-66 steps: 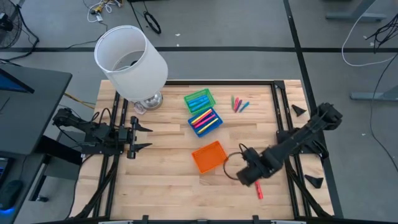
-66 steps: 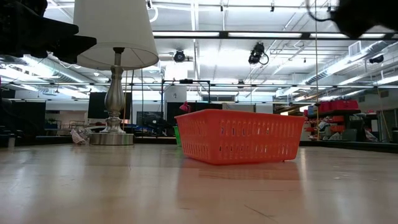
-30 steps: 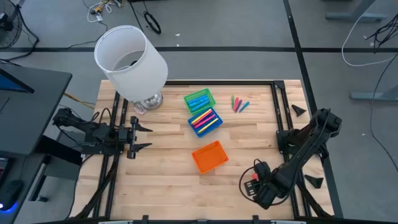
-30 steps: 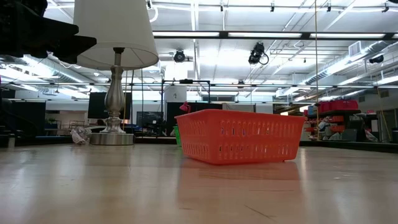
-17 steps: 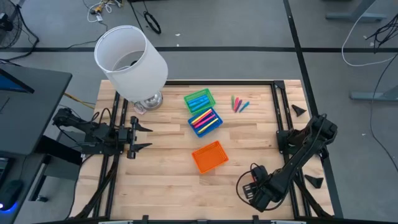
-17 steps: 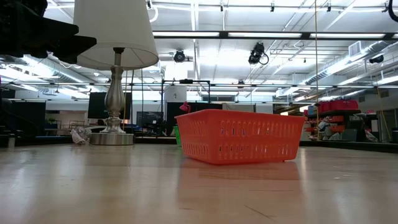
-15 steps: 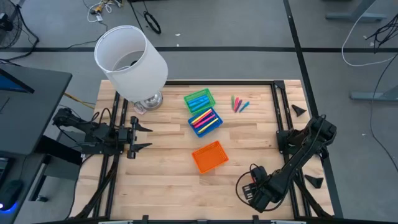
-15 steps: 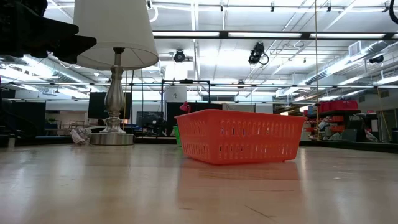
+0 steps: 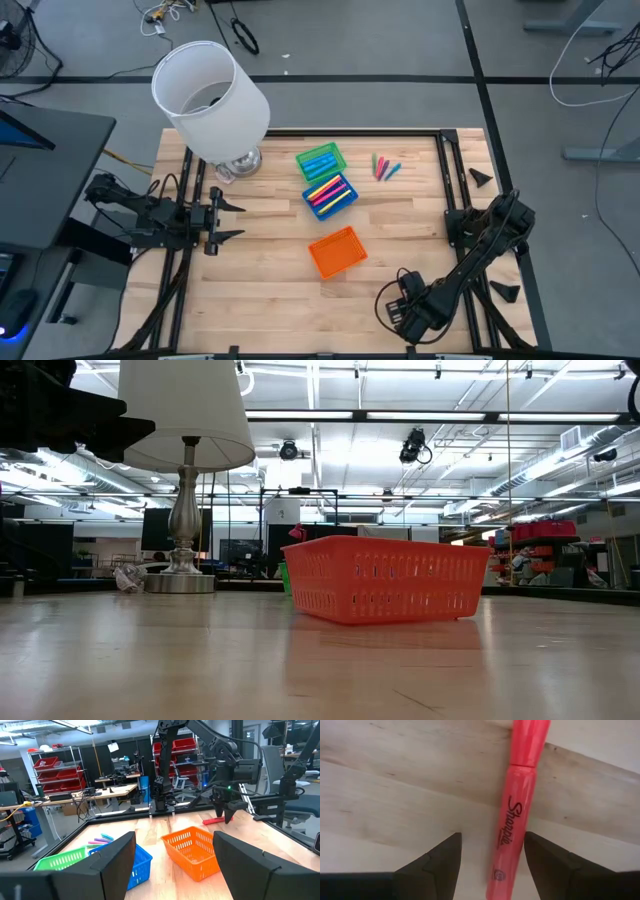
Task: Pick & Place Markers
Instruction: Put the red highlighter pen into the green bin
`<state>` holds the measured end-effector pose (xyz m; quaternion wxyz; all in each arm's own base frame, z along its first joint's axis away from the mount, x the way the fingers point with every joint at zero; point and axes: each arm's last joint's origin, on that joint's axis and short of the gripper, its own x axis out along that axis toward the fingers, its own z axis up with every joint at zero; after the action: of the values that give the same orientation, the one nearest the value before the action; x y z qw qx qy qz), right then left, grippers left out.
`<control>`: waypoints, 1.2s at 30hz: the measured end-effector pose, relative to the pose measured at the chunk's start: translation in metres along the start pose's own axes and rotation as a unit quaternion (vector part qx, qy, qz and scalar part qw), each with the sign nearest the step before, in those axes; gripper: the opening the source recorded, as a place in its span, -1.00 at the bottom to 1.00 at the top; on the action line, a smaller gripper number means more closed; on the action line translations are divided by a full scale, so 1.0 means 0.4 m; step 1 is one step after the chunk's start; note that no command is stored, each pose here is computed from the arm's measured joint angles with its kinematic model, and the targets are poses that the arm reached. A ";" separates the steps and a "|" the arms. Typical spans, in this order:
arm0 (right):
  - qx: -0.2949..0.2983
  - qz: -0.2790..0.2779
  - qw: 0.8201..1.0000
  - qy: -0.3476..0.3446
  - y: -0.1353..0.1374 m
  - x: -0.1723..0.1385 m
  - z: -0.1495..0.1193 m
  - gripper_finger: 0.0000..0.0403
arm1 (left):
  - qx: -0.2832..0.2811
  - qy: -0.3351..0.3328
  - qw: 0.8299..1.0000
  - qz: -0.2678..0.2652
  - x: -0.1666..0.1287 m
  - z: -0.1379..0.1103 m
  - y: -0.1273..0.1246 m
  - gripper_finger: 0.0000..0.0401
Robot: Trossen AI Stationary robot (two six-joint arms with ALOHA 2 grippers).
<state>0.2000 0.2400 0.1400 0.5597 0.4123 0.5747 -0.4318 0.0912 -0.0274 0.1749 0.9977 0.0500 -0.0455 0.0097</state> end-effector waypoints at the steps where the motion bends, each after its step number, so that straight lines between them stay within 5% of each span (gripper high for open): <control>1: 0.000 0.000 1.000 0.000 0.000 0.000 0.000 0.08 | 0.000 0.000 1.000 0.000 0.000 0.000 0.000 0.36; 6: 0.000 0.002 1.000 0.001 0.001 0.000 -0.001 -0.01 | 0.000 0.000 1.000 0.000 0.000 0.000 0.000 0.36; 20: -0.024 0.013 1.000 0.008 0.006 -0.002 -0.004 -0.75 | 0.000 0.000 1.000 0.000 0.000 0.000 0.000 0.36; 30: -0.026 -0.012 1.000 -0.008 -0.011 -0.014 0.007 -0.72 | 0.000 0.000 1.000 0.000 0.000 0.000 0.000 0.36; 36: -0.080 -0.019 0.997 -0.006 -0.031 -0.058 0.025 -0.73 | 0.000 0.000 1.000 0.000 0.000 0.000 0.000 0.36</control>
<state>0.1917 0.2269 0.1637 0.5864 0.3524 0.6116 -0.3975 0.0912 -0.0274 0.1749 0.9977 0.0502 -0.0456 0.0098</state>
